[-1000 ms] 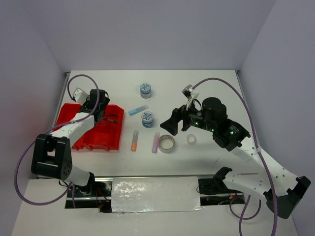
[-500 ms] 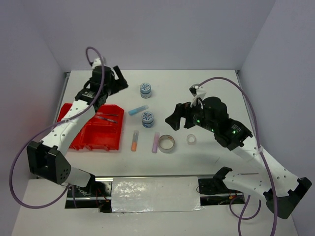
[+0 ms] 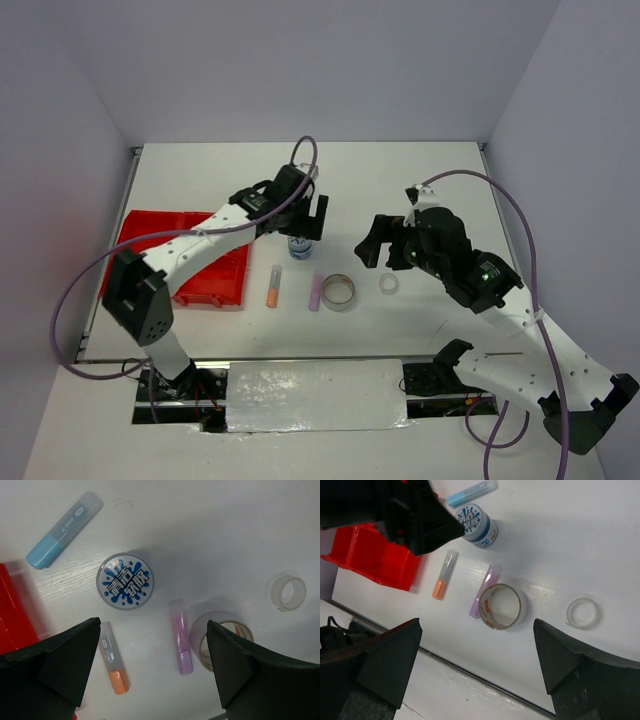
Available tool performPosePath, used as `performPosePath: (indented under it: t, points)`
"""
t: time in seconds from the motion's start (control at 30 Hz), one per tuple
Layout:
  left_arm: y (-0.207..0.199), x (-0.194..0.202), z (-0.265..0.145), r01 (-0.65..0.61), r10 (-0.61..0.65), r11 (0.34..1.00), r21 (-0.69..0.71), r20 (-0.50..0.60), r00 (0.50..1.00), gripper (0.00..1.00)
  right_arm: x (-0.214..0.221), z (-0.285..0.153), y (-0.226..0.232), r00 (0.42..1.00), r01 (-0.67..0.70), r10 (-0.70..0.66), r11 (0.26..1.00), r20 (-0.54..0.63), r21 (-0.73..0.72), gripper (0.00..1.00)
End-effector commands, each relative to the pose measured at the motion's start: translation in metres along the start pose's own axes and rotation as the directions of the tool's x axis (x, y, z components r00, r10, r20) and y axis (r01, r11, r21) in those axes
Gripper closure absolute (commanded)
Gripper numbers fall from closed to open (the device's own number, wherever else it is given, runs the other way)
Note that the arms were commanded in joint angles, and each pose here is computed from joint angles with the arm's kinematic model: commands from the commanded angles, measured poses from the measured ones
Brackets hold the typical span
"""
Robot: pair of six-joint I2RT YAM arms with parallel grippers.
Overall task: Sort the stationery into containers
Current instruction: Pick up the stationery from the center of the board.
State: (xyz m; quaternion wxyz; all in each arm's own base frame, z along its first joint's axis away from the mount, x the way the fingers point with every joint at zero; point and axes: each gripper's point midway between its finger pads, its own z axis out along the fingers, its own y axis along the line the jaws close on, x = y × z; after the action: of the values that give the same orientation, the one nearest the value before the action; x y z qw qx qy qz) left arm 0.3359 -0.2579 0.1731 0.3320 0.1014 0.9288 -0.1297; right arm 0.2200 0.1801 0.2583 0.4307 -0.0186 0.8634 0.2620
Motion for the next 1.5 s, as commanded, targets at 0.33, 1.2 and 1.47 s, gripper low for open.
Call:
performPosePath:
  t: [0.33, 1.2, 1.47]
  points:
    - [0.027, 0.014, 0.080, -0.060, 0.038, 0.978, -0.200, -0.111, 0.993, 0.01, 0.000, -0.024, 0.002, 0.999, 0.035, -0.034, 0.998, 0.017, -0.047, 0.00]
    - [0.015, -0.001, 0.063, 0.036, -0.047, 0.994, -0.100, -0.109, 0.993, 1.00, -0.002, -0.029, 0.007, 0.999, 0.030, -0.028, 0.997, 0.027, -0.077, 0.00]
    - [0.069, -0.057, -0.024, 0.290, -0.288, 0.936, -0.200, 0.041, 0.957, 1.00, -0.005, -0.025, 0.012, 0.999, 0.018, -0.015, 0.995, 0.038, -0.097, 0.00]
